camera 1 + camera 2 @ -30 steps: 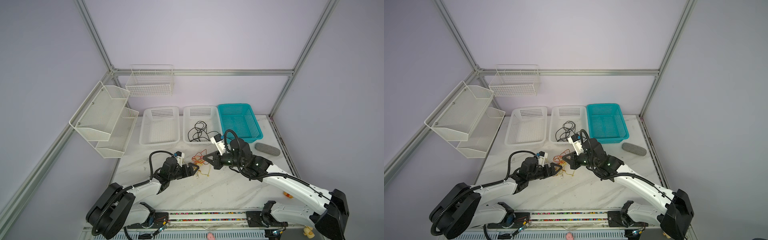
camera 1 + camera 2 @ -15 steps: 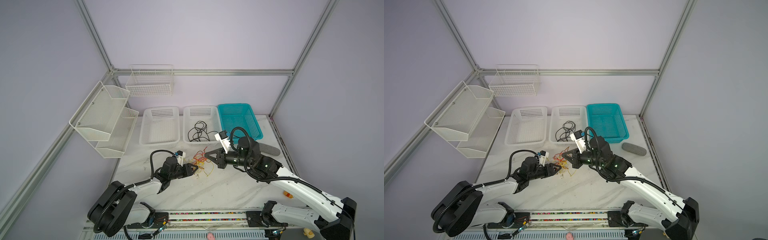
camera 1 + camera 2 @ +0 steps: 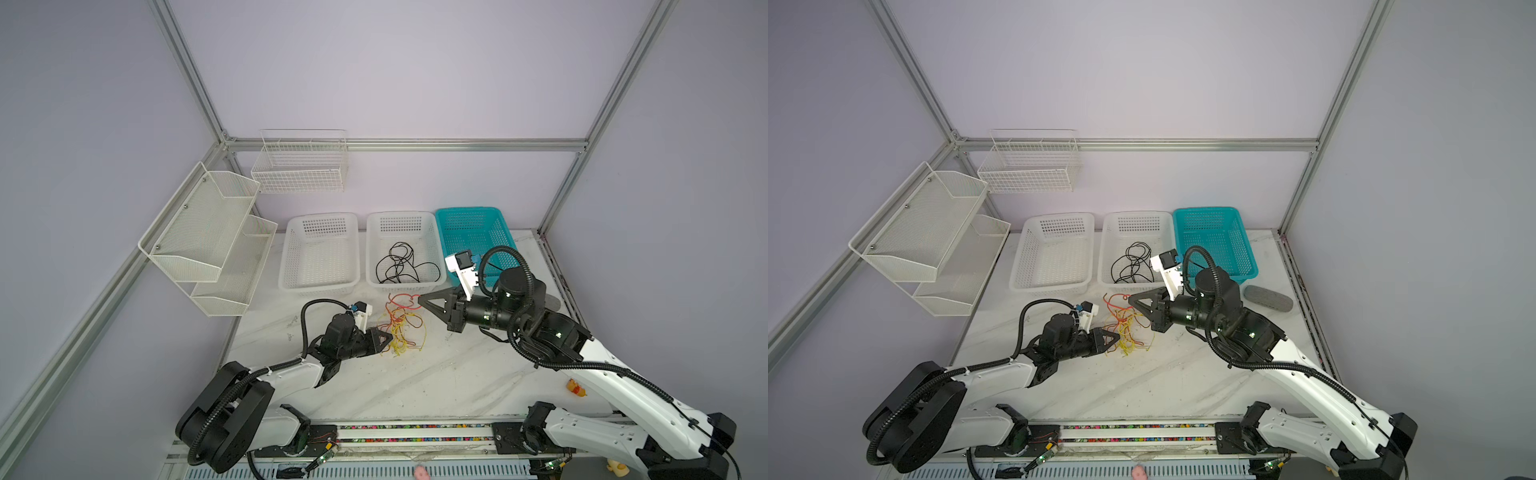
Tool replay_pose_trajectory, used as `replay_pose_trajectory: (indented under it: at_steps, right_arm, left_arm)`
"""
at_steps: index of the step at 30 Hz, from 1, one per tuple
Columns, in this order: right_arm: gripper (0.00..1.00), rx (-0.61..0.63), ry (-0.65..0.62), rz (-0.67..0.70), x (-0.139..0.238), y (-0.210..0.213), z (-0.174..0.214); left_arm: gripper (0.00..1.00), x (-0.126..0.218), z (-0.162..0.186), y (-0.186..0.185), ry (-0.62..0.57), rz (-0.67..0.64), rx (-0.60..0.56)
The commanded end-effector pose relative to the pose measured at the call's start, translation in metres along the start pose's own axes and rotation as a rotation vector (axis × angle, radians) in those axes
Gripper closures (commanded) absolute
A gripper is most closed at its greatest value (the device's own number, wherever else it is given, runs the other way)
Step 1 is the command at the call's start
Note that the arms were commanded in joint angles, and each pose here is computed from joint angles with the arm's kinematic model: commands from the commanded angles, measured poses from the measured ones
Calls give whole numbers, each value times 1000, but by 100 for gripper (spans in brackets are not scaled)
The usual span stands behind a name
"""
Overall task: Untangle the cables
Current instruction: 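Pull the red wire out with the right gripper while the left gripper holds the tangle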
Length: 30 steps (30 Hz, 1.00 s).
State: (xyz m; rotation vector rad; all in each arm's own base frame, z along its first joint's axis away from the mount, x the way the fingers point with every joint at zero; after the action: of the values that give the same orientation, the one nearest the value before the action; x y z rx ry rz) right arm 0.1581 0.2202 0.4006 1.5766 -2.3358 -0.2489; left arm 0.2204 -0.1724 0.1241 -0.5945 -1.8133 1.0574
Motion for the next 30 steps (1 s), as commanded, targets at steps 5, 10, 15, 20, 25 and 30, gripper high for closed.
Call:
replay_pose_trajectory:
  at_steps: [5,10,15,20,25,30]
  right_arm:
    - [100,81,-116,114,37,13,-37]
    - [100,94,-186,194,58,16,-53]
    - [100,69,-266,284,76,16,-68]
    - [100,59,-372,353,103,23,-87]
    - [100,59,-437,376,125,32,-103]
    - [100,64,-455,371,135,39,-114]
  left_arm:
    - [100,-2,-2,1,-8,-16,-38]
    - [100,-4,-2,4,-3,-25,-37]
    - [100,-6,-2,7,2,-37,-35]
    - [100,-7,-1,11,5,-51,-35]
    - [100,-8,-1,13,5,-59,-36]
    - [100,-9,0,16,12,-67,-36]
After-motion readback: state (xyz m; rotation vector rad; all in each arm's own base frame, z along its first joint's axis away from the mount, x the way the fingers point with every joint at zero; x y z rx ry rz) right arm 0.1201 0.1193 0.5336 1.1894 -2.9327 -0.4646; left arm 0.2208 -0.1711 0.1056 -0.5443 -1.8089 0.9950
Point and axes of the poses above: each gripper's point midway between its finger pads, its own x axis back along the fingers, its own y axis along the line the jaws close on, z = x × y, the point moved 8 cm from there along x, back along the fingers, and after that the axes turned 15 degrees about x, right-handed, at the moved point
